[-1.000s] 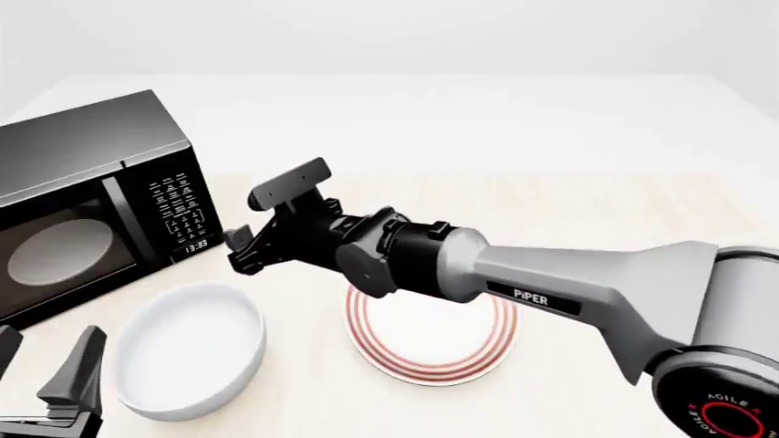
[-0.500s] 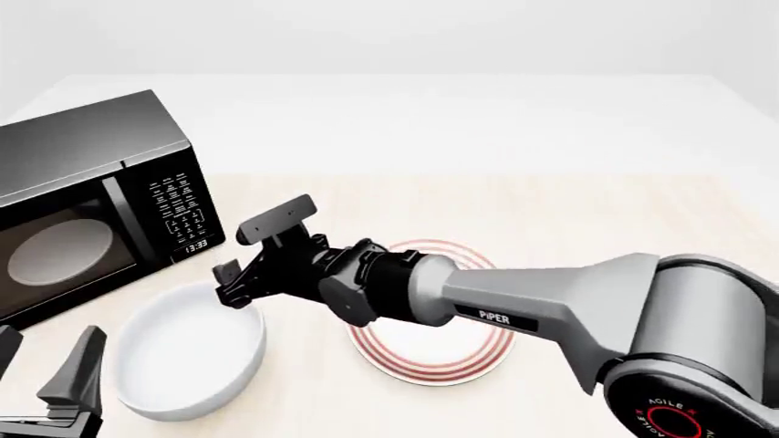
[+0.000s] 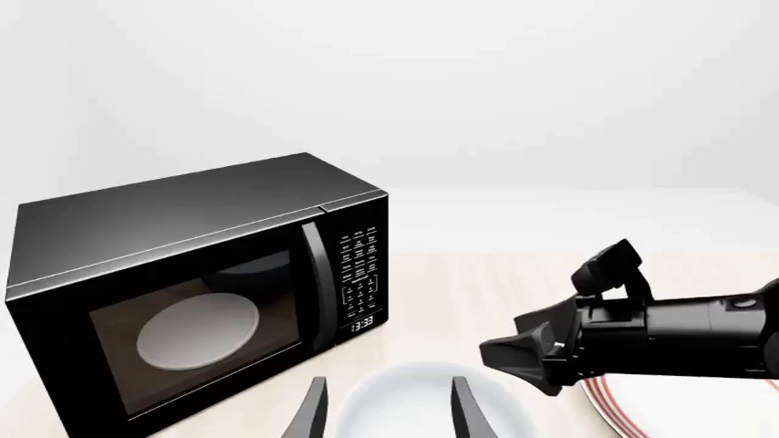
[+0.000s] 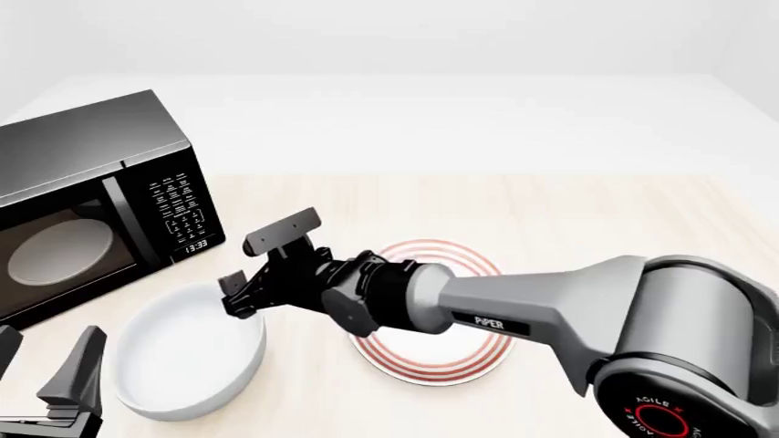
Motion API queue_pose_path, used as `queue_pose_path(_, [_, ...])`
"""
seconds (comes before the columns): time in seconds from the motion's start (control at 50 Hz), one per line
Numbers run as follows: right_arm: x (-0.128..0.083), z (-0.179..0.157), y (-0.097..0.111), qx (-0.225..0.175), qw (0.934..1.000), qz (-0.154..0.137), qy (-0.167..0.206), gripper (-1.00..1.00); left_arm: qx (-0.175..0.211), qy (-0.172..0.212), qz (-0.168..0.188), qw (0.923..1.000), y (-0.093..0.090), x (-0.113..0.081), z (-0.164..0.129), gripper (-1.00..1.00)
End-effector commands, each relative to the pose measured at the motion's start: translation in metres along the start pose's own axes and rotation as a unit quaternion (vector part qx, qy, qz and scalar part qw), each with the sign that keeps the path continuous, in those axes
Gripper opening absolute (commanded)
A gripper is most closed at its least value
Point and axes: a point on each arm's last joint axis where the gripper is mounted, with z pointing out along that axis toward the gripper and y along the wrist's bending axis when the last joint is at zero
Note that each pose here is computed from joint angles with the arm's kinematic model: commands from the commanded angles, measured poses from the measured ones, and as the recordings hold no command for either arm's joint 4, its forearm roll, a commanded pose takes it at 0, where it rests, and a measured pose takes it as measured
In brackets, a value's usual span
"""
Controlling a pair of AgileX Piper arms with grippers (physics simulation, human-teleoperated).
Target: Put the white bowl to the right of the plate.
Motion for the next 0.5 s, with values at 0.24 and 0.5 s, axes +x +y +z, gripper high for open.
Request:
queue_pose_path(0.24, [0.015, 0.011, -0.008, 0.007, 0.9998, 0.017, 0.01, 1.0, 0.0, 0.0, 0.0, 1.0, 0.0, 0.0, 0.0, 1.0])
queue_pose_path(0.5, [0.025, 0.018, -0.011, 0.009, 0.9995, 0.024, 0.016, 1.0, 0.0, 0.0, 0.0, 1.0, 0.0, 0.0, 0.0, 1.0])
